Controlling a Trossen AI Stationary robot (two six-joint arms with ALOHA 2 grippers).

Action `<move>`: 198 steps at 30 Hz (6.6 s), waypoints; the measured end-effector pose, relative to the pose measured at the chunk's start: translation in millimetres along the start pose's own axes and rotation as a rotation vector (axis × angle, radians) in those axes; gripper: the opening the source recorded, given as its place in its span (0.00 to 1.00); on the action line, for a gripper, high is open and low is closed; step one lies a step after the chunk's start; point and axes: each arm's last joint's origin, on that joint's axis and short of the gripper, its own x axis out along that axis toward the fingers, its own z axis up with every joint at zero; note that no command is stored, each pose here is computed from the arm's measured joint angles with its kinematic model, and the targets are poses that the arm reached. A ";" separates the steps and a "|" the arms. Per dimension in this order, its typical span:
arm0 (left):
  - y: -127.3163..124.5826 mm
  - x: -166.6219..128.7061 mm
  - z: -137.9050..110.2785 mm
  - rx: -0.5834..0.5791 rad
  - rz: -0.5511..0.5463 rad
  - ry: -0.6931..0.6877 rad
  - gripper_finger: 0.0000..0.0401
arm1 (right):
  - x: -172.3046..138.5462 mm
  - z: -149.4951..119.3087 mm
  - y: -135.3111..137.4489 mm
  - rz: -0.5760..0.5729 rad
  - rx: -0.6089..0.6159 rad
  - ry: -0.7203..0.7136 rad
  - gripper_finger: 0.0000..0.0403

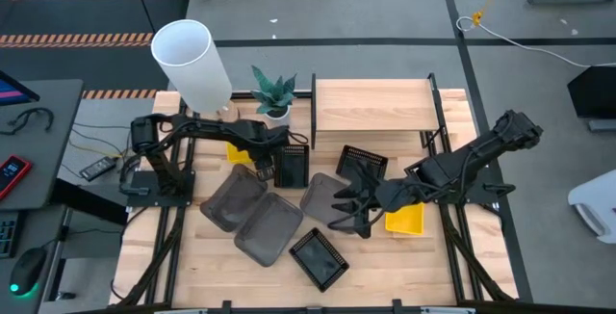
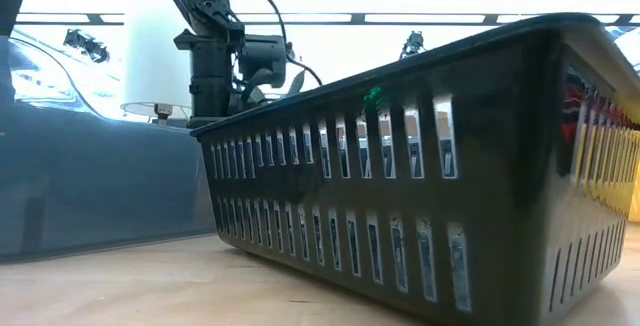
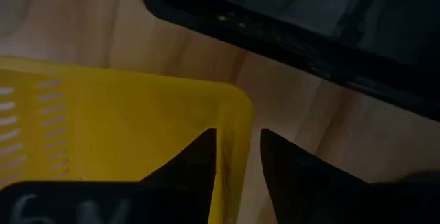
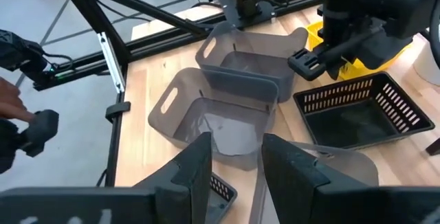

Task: Stack baskets on shelf by color
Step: Stack the left yellow bin on top of the right yellow stacked bins

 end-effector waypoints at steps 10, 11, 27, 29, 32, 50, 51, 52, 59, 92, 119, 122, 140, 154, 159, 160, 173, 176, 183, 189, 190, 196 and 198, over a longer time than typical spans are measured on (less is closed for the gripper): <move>-2.0 -0.5 -3.0 -0.022 -0.005 0.034 0.03 | 1.2 1.4 -2.7 -0.011 -0.046 -0.002 0.33; -2.1 -1.0 -4.4 -0.033 -0.009 0.046 0.02 | 1.6 2.1 -3.7 -0.014 -0.043 -0.003 0.33; -30.6 -54.6 -20.2 0.006 -0.051 -0.069 0.02 | 12.2 13.7 -28.2 -0.002 -0.018 0.039 0.33; -34.6 -61.3 -22.4 0.046 -0.058 -0.093 0.02 | 12.8 14.1 -30.0 0.000 -0.033 0.046 0.33; -40.8 -72.7 -26.6 0.106 -0.067 -0.133 0.02 | 12.8 11.3 -32.3 -0.010 -0.059 0.081 0.33; -99.9 -161.5 -23.4 0.832 -0.122 -0.560 0.02 | 1.8 10.4 -30.4 0.039 0.063 0.206 0.33; -103.2 -163.9 -24.2 0.855 -0.128 -0.571 0.02 | 0.0 15.0 -28.6 0.047 0.054 0.202 0.33; -106.1 -165.7 -25.5 0.875 -0.132 -0.575 0.02 | -2.2 19.7 -26.8 0.056 0.036 0.196 0.33; -121.4 -172.3 -28.0 0.943 -0.257 -0.650 0.02 | -6.8 51.4 -23.5 0.108 -0.079 0.157 0.34; -153.5 -195.8 -33.2 0.970 -0.842 -0.803 0.02 | 81.0 88.6 0.9 0.485 -0.318 0.339 0.36; -154.9 -199.9 -29.2 0.969 -0.828 -0.874 0.05 | 89.7 78.7 17.4 0.594 -0.324 0.358 0.06; -154.9 -199.9 -29.1 0.964 -0.826 -0.873 0.05 | 89.6 78.2 17.2 0.594 -0.338 0.359 0.02; -156.5 -198.2 -28.4 0.714 -0.714 -0.807 0.53 | 89.4 74.2 10.1 0.527 -0.267 0.437 0.02; -149.2 -190.1 -30.6 0.447 -0.692 -0.633 0.58 | 65.4 71.5 -6.0 0.364 -0.148 0.585 0.02; -138.5 -187.3 -23.4 0.333 -0.639 -0.634 0.53 | 48.9 73.0 -6.3 0.307 -0.100 0.602 0.03; -135.5 -187.5 -20.5 0.315 -0.626 -0.652 0.52 | 47.1 72.3 -5.7 0.303 -0.093 0.610 0.03; -112.9 -201.0 -1.3 0.206 -0.614 -0.852 0.43 | 22.1 53.0 7.6 0.154 -0.031 0.751 0.03; -105.9 -201.2 0.2 0.150 -0.605 -0.847 0.41 | 7.5 48.3 9.2 0.095 -0.028 0.791 0.03; -91.8 -200.8 5.1 0.057 -0.588 -0.850 0.37 | -25.5 40.3 1.6 -0.044 -0.009 0.788 0.03; -84.0 -198.6 7.8 -0.028 -0.598 -0.825 0.36 | -42.0 12.6 -2.8 -0.068 0.023 0.793 0.03; -83.3 -198.4 8.1 -0.039 -0.601 -0.823 0.36 | -44.5 6.4 -3.5 -0.077 0.027 0.787 0.03; -82.2 -198.3 8.6 -0.053 -0.603 -0.821 0.36 | -58.9 -34.5 -6.9 -0.162 0.010 0.734 0.03; -82.2 -198.4 8.7 -0.059 -0.607 -0.821 0.36 | -62.3 -48.1 -6.7 -0.189 -0.021 0.720 0.03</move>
